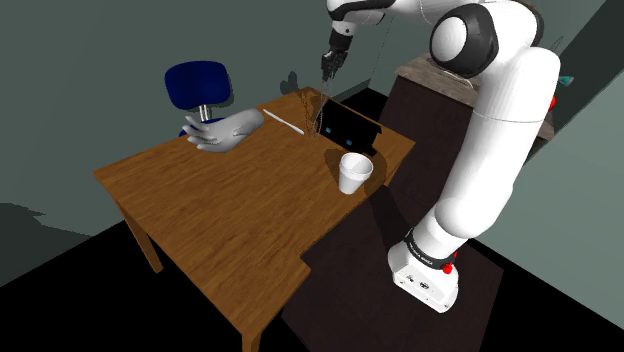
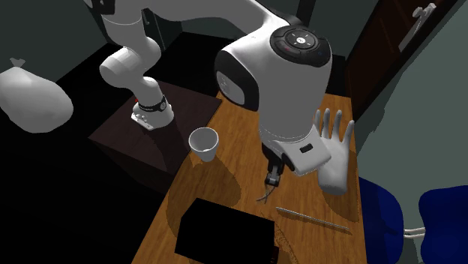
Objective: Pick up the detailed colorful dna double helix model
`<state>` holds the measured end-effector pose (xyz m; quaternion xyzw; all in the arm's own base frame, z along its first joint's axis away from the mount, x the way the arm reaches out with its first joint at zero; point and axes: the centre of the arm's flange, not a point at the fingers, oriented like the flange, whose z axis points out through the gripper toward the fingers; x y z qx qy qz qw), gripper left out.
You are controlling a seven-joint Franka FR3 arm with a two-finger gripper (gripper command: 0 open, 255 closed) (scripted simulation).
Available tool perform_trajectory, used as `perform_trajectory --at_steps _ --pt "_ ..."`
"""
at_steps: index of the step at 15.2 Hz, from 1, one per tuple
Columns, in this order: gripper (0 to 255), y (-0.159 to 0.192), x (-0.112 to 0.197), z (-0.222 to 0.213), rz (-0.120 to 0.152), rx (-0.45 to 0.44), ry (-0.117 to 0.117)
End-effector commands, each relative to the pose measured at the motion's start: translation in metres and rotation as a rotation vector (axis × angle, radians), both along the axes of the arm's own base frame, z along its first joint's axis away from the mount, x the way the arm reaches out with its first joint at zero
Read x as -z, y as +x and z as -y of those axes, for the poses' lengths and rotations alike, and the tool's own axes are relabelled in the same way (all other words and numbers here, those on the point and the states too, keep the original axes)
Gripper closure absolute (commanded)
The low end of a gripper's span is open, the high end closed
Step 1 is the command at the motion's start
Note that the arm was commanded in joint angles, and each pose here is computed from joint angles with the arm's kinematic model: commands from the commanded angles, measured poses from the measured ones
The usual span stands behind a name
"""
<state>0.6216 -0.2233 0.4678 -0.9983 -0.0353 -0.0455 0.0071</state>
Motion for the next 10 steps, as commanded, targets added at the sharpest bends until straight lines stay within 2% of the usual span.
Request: perform_trajectory --at_steps 1,8,10 --pt "255 -0.001 -0.010 0.000 0.000 0.000 0.000" --pt "255 -0.001 -0.047 0.000 0.000 0.000 0.000" --pt "255 -0.001 -0.048 0.000 0.000 0.000 0.000"
